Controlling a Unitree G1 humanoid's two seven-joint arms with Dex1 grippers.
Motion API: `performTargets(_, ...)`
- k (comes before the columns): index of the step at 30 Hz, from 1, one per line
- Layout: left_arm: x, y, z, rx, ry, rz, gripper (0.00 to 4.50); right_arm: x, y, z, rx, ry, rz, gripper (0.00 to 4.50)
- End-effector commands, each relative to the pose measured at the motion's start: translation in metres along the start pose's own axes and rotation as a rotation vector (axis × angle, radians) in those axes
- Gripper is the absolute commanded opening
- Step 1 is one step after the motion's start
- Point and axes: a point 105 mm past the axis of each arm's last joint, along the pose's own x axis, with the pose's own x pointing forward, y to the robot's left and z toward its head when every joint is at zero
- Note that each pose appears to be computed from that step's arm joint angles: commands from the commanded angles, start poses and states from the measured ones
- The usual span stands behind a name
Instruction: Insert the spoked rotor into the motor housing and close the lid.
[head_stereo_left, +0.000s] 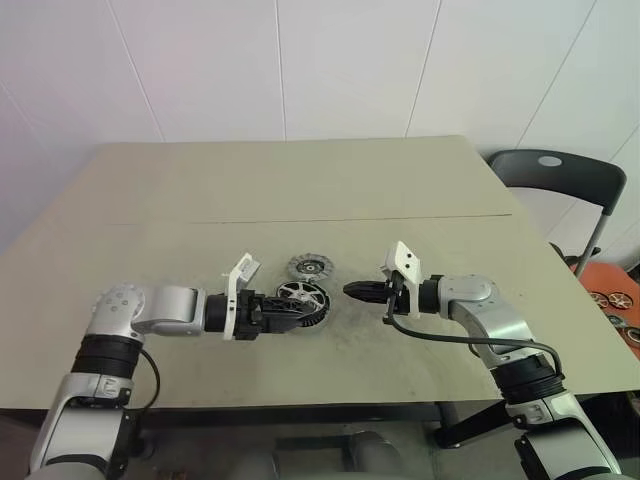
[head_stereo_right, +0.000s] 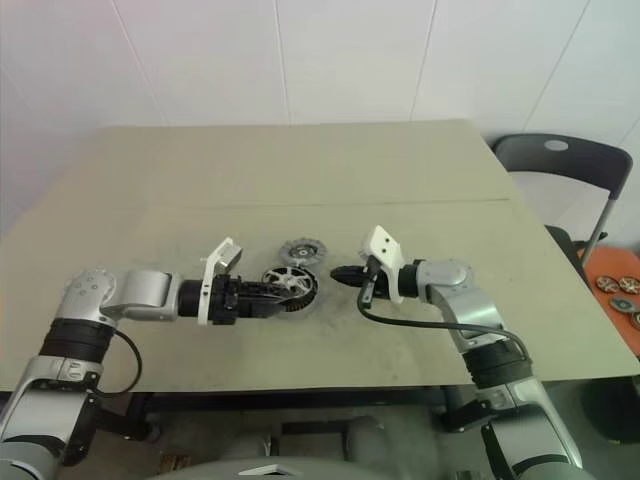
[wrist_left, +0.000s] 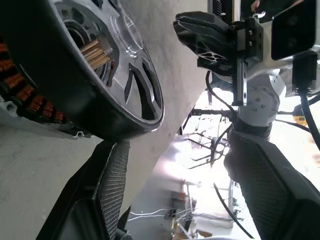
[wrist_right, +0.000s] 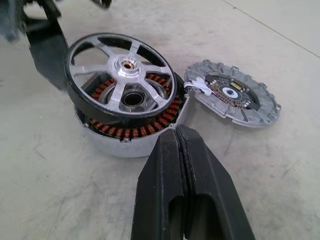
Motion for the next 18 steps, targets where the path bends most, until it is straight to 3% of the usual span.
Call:
performTargets(1,-0.012,-0.029,0.006,0.153,0.0,-0.033,3.37,0.001,-0.002,0.012,-0.041,-0.029,0.001,0.0)
performTargets(4,-0.025,-0.057,0.006,0.308,0.008,-0.065,3.37,0.002,-0.001,0.013,-0.04,-0.029,0.002,0.0)
performTargets(7,-0.03,-0.08,0.016,0.404,-0.075,-0.125,3.37,0.005,-0.001,0.012,-0.038,-0.028,0.005,0.0)
performTargets(12,-0.033,-0.08,0.053,0.504,-0.405,-0.109,3.37,0.006,0.001,0.014,-0.037,-0.033,0.008,0.0)
performTargets(16,-0.041,-0.088,0.04,0.658,-0.439,-0.193,3.37,0.005,0.0,0.012,-0.032,-0.028,0.004,0.0)
performTargets(18,-0.048,-0.081,0.043,0.75,-0.483,-0.126,3.37,0.005,-0.001,0.01,-0.029,-0.024,-0.002,0.0)
